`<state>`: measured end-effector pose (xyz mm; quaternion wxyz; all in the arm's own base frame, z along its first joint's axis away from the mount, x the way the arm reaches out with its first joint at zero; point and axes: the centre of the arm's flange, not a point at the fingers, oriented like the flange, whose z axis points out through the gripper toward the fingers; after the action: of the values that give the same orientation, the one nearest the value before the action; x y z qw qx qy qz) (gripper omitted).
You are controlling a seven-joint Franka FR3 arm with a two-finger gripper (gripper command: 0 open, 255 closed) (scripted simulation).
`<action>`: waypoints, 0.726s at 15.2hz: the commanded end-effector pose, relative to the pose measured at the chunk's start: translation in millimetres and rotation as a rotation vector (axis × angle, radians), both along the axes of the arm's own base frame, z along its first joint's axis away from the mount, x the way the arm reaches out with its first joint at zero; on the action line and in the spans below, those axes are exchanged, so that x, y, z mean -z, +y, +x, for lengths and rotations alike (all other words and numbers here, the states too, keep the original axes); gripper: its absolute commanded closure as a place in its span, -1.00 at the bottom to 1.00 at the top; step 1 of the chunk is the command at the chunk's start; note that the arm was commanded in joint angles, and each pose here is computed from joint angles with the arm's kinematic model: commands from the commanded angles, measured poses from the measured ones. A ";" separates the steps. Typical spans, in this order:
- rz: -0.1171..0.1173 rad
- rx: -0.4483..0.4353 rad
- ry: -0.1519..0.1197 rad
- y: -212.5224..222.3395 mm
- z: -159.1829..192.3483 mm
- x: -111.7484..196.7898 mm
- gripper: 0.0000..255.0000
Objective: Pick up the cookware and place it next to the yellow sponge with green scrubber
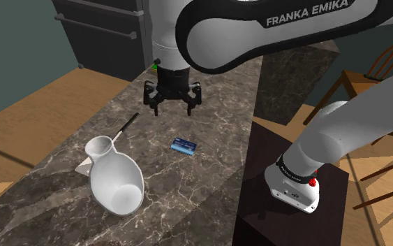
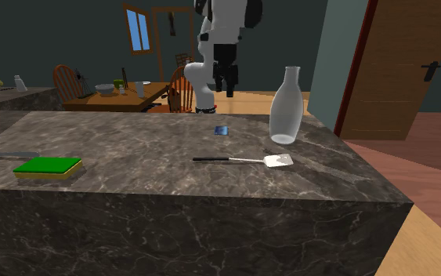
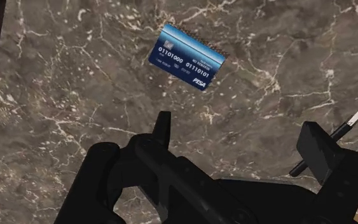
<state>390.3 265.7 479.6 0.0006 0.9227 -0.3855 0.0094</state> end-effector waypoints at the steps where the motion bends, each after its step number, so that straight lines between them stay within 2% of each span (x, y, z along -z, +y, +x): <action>1: -0.003 0.059 -0.003 22.2 14.3 13.5 -1.00; 11: -0.030 0.329 -0.014 98.5 108.6 71.0 -1.00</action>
<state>488.8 355.6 418.2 0.0113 0.8560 -0.5166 0.0186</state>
